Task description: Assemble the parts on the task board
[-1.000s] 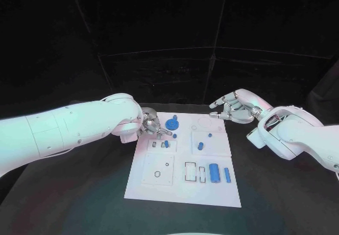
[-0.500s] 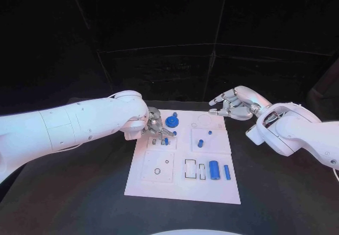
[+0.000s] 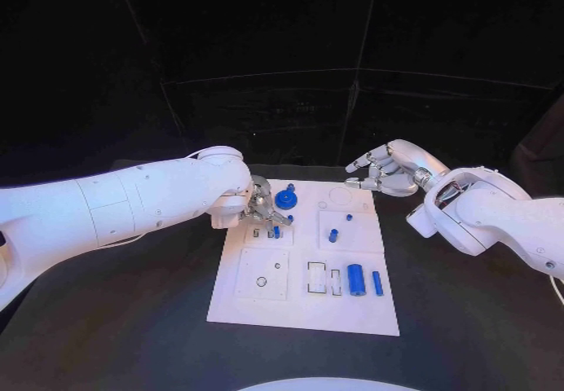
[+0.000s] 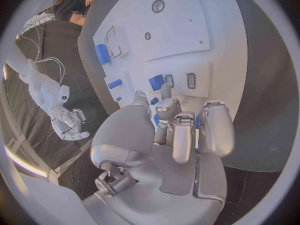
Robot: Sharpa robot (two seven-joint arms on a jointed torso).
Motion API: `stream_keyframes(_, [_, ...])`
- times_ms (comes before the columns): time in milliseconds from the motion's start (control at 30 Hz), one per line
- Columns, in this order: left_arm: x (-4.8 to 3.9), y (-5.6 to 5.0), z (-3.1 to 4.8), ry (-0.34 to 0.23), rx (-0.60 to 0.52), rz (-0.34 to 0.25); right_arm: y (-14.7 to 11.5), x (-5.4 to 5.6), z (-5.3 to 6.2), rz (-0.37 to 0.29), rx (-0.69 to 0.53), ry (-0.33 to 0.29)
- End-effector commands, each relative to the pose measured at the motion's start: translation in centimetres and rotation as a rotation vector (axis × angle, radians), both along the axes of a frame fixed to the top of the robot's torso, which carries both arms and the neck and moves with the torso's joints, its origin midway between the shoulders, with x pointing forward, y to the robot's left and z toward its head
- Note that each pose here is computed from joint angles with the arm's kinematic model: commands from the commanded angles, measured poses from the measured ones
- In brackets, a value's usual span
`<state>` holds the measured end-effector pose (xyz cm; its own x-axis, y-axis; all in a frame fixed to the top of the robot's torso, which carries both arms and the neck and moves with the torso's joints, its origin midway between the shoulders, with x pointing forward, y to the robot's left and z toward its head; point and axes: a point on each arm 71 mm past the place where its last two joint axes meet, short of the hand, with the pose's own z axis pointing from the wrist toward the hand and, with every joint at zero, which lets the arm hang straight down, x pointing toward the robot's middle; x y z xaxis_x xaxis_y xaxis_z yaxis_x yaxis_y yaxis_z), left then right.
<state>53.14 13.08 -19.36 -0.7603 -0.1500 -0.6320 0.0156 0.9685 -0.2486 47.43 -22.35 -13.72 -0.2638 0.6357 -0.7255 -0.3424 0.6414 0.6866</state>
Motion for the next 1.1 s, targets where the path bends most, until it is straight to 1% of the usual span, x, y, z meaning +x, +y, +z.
stream_keyframes(33, [-0.03, 0.0, -0.06, 0.019, 0.027, -0.015, 0.1, 0.0, 0.1, 0.008, 0.002, 0.001])
stream_keyframes(800, [0.09, -0.7, -0.38, 0.039, 0.050, -0.034, 0.3, 0.2, 0.0, 0.011, 0.000, 0.006])
stream_keyframes(1100, [-0.01, -1.0, -0.47, 0.045, 0.053, -0.045, 0.4, 0.3, -0.1, 0.010, -0.002, 0.009])
